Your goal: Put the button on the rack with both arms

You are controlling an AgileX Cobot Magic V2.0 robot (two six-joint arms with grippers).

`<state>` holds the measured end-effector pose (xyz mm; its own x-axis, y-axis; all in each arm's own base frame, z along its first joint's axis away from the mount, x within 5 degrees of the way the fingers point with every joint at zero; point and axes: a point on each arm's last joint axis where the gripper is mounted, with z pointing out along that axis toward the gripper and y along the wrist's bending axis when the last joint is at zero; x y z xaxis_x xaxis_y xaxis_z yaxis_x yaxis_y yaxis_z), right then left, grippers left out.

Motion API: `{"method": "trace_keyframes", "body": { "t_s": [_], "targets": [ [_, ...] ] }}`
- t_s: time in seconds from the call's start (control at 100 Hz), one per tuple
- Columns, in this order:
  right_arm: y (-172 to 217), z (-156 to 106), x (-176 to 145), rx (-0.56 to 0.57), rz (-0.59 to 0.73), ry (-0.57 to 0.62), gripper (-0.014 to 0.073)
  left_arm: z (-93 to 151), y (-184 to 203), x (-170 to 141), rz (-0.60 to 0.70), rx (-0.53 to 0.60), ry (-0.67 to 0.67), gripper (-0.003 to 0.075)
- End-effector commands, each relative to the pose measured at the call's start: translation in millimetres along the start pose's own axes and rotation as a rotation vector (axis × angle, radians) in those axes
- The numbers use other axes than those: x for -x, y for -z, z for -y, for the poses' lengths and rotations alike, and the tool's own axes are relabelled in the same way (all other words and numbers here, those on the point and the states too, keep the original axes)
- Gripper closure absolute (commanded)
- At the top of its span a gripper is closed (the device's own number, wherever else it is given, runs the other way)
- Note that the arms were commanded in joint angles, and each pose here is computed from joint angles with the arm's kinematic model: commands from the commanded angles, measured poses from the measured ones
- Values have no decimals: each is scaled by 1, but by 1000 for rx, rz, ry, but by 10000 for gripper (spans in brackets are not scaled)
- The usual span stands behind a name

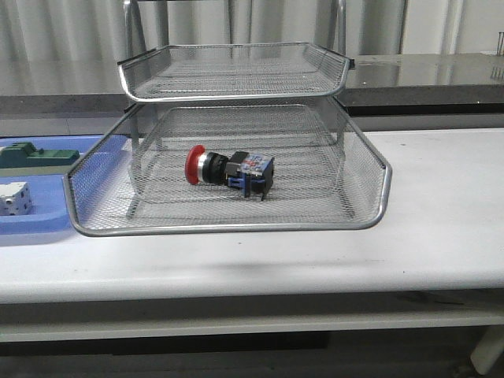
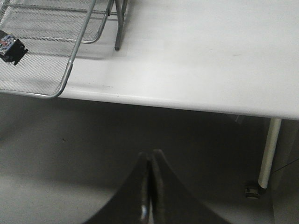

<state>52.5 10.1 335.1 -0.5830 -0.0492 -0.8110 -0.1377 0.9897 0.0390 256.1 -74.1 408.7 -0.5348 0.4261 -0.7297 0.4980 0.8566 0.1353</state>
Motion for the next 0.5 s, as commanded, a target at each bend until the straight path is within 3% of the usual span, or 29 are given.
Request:
{"method": "trace_keyframes", "body": {
  "t_s": [0.0,0.49],
  "targets": [
    [7,0,12,-8,86,4,663,2,25,-2,201,60,53,282],
    [7,0,12,-8,86,4,663,34,53,-118,561,199,138,282]
  ]
}}
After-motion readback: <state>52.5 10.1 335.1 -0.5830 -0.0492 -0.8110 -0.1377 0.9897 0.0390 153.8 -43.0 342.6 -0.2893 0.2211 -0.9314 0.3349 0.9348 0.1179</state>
